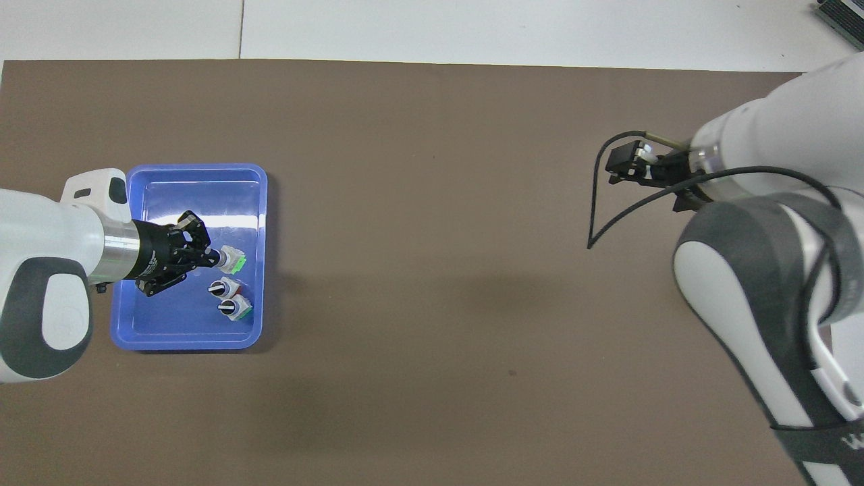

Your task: Turn and place switch with both arms

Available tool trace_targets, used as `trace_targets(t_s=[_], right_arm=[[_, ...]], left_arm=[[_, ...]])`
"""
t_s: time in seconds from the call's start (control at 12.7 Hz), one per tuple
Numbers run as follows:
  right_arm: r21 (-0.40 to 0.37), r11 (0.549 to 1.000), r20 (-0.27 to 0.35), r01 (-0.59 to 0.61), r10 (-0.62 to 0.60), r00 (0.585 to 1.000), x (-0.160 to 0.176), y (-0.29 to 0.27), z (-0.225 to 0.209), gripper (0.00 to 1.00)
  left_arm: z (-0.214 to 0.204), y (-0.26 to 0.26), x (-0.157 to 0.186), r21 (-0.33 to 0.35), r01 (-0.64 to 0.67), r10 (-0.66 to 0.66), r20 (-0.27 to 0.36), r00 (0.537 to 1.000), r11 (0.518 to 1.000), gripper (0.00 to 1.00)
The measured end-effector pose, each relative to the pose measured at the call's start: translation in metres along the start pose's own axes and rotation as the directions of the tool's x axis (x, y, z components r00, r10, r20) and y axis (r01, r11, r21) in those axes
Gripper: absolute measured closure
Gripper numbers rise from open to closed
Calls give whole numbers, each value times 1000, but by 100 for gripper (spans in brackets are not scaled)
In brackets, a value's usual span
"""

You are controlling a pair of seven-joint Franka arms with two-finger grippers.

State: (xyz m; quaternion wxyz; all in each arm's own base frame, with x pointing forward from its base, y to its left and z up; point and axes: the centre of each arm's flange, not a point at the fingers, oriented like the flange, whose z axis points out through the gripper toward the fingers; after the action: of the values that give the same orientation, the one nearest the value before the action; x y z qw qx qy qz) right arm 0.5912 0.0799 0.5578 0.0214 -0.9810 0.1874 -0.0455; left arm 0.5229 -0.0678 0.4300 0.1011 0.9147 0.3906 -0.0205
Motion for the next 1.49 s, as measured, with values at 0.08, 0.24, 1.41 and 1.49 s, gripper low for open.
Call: trace_targets(t_s=[0.08,0.24,1.41,1.49], right_arm=[[-12,999,3,32,-31,1000,5,28,-15,0],[-28,998,18,60,-59,998,7,70,-49,0],[-81,988,119,129,-119,986,-21,103,-92,0],[-80,988,114,129,-119,986,-22,103,-92,0]], left_arm=[[11,-2,9,16,-36,37,-18,999,999,91],[21,-11,30,22,-93,94,-36,995,995,91],[-10,-1,37,5,-386,385,-93,918,922,0],[-17,0,34,7,-455,453,-105,885,891,0]])
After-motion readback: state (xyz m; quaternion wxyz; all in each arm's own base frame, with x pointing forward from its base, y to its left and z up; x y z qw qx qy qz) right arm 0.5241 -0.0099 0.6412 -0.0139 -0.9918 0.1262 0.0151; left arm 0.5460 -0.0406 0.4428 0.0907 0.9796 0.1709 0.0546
